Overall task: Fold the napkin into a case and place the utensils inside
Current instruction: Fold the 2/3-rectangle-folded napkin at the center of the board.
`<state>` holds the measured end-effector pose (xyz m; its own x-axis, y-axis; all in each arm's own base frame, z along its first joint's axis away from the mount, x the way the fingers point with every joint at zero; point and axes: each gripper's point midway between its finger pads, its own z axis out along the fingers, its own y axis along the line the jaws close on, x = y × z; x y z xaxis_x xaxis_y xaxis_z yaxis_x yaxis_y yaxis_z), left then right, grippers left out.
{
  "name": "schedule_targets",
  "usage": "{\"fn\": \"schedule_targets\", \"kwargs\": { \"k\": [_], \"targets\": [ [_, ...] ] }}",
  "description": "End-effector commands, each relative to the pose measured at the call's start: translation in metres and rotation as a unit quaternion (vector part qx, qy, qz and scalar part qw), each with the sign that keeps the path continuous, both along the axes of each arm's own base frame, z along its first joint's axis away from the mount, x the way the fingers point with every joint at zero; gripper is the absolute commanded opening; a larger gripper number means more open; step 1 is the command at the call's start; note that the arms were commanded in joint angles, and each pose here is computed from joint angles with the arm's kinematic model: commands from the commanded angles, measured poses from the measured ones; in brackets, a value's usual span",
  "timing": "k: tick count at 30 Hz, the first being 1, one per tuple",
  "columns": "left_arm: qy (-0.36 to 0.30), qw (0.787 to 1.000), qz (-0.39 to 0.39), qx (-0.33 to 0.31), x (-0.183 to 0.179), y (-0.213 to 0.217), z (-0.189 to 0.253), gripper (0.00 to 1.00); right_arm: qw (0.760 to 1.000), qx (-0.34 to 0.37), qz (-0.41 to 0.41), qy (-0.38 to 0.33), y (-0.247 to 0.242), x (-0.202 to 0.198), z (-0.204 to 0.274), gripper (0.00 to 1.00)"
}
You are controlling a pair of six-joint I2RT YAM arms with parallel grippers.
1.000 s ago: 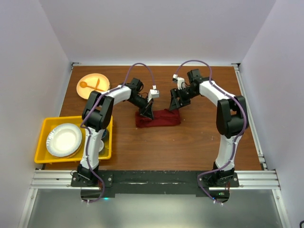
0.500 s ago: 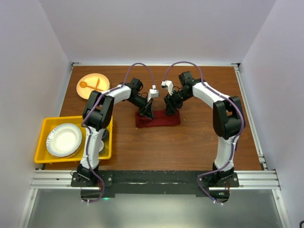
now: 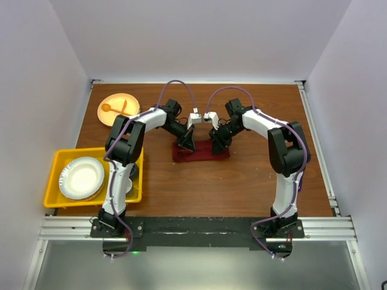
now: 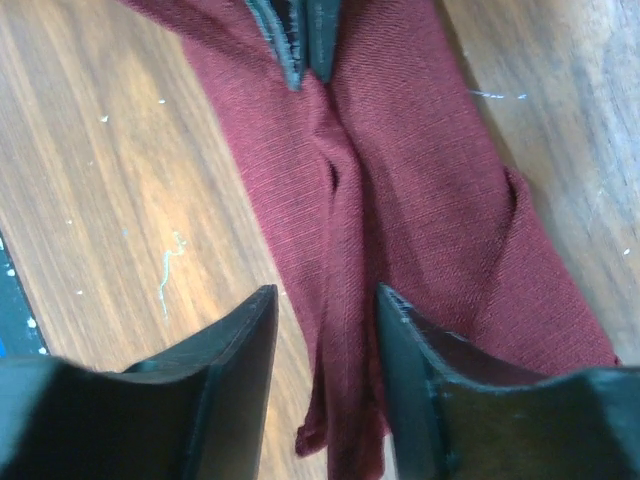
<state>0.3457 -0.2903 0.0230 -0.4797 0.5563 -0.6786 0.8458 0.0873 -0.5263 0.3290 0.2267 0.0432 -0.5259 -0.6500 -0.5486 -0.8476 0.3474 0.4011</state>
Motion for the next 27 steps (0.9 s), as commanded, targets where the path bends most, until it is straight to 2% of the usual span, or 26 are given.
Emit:
{"fn": "schedule_targets", "kwargs": {
  "k": [1,3,4,8,11,19,20,21,24,25,27],
  "targets": [
    [0.010,0.999,0.005,0.050,-0.002,0.020,-0.028,0.00,1.000,-0.018,-0.016,-0.002,-0.001,0.008,-0.016,0.38],
    [0.016,0.999,0.002,0.050,-0.008,0.022,-0.028,0.00,0.999,-0.030,-0.023,0.011,-0.004,0.005,-0.024,0.32],
    [0.020,0.999,0.002,0.049,-0.013,0.023,-0.027,0.00,0.999,-0.033,-0.029,0.022,-0.005,0.002,-0.026,0.25],
    [0.032,0.998,-0.003,0.047,-0.028,0.025,-0.027,0.00,0.996,-0.043,-0.042,0.071,-0.007,-0.013,-0.032,0.08],
    [0.032,0.999,-0.008,0.041,-0.041,0.026,-0.026,0.00,0.994,-0.041,-0.048,0.087,-0.009,-0.026,-0.029,0.00],
    [0.002,0.999,-0.036,0.007,-0.068,0.023,-0.002,0.01,0.992,-0.026,-0.049,0.115,-0.011,-0.056,-0.007,0.00],
    [0.000,0.999,-0.036,-0.006,-0.068,0.022,0.004,0.07,0.992,-0.021,-0.051,0.113,-0.009,-0.054,-0.004,0.00],
    [-0.008,0.999,-0.035,-0.015,-0.066,0.021,0.011,0.22,0.992,-0.020,-0.051,0.116,-0.008,-0.055,-0.003,0.00],
    [-0.068,0.996,-0.027,-0.053,-0.057,0.013,0.044,0.38,0.991,-0.013,-0.057,0.123,-0.005,-0.052,0.000,0.00],
    [-0.124,0.989,-0.020,-0.078,-0.050,0.010,0.061,0.41,0.990,-0.013,-0.058,0.126,-0.004,-0.051,0.000,0.00],
    [-0.152,0.985,0.001,-0.086,-0.046,0.007,0.076,0.45,0.989,-0.013,-0.058,0.136,-0.003,-0.052,-0.002,0.00]
  ]
}}
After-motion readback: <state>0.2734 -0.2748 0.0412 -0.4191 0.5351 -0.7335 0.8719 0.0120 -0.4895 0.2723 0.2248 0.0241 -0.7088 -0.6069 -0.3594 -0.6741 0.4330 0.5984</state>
